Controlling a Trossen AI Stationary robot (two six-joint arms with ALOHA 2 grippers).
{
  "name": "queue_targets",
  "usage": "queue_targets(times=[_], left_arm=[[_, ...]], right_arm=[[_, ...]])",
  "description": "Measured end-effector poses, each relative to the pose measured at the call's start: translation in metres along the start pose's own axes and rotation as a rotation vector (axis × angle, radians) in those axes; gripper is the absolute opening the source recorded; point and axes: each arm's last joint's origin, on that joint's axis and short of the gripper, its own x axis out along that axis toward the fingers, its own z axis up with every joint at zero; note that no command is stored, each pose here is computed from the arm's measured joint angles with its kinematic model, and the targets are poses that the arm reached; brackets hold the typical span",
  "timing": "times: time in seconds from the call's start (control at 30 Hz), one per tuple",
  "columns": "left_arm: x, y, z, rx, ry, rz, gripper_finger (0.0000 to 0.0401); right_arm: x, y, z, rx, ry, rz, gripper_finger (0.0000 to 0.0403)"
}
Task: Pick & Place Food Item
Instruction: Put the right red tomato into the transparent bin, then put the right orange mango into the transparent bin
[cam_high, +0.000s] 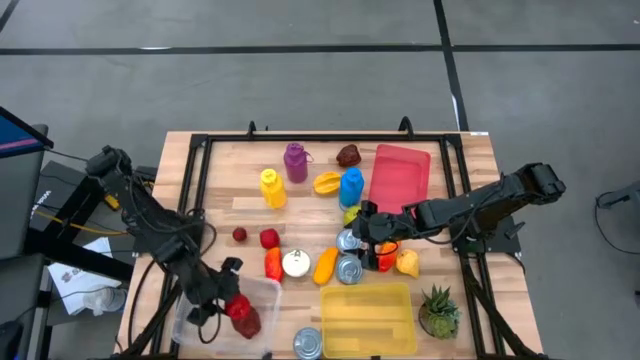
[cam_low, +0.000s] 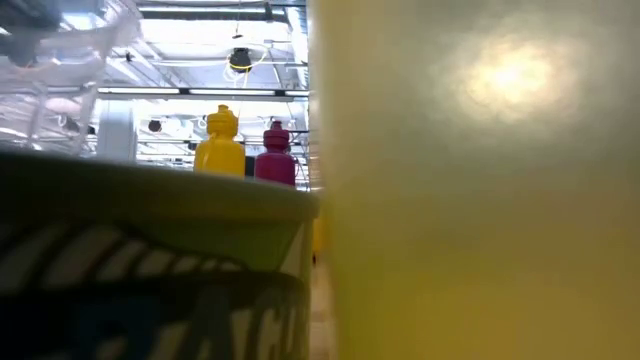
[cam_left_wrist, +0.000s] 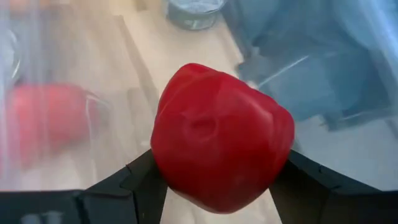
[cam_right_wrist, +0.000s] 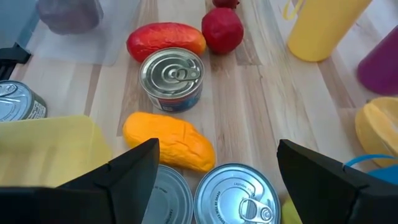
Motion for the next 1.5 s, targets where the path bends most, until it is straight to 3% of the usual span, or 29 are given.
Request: queue_targets(times=[0.1,0.37,0.8,0.9,1.03,1.1,1.27,1.5], left_arm=[[0.011,0.003,-0.005,0.000,0.056,0.052,0.0233],[0.005,0.003,-0.003,-0.018,0.016,0.062,0.0304],[-0.033,-0.013,0.017,0.045,-0.164,0.000,0.0284],[-0.044,-0.010,0.021,0.091,-0.268,0.081,0.0279],[-0.054,-0.003,0.026,0.143,-0.411,0.338,0.0273],[-0.055,-0.001,0.029,0.176,-0.456,0.414,0.0273],[-0.039,0.016,0.035,0.201,-0.585,0.425,0.0275],[-0.019,0.060,0.029,0.181,-0.677,0.430,0.0275]], right_arm=[[0.000,0.000,-0.001,-0.002,0.008,-0.001,0.0311],[0.000,0.002,-0.003,-0.010,0.028,0.000,0.0311],[-0.002,0.009,-0.007,-0.036,0.056,0.013,0.0311],[-0.003,0.007,-0.014,-0.051,0.124,-0.001,0.0311],[-0.005,0.004,-0.026,-0.072,0.253,-0.028,0.0311],[-0.007,0.003,-0.031,-0.083,0.304,-0.036,0.0311],[-0.013,0.006,-0.044,-0.120,0.433,-0.038,0.0311],[-0.021,0.007,-0.056,-0.194,0.570,-0.040,0.0311]])
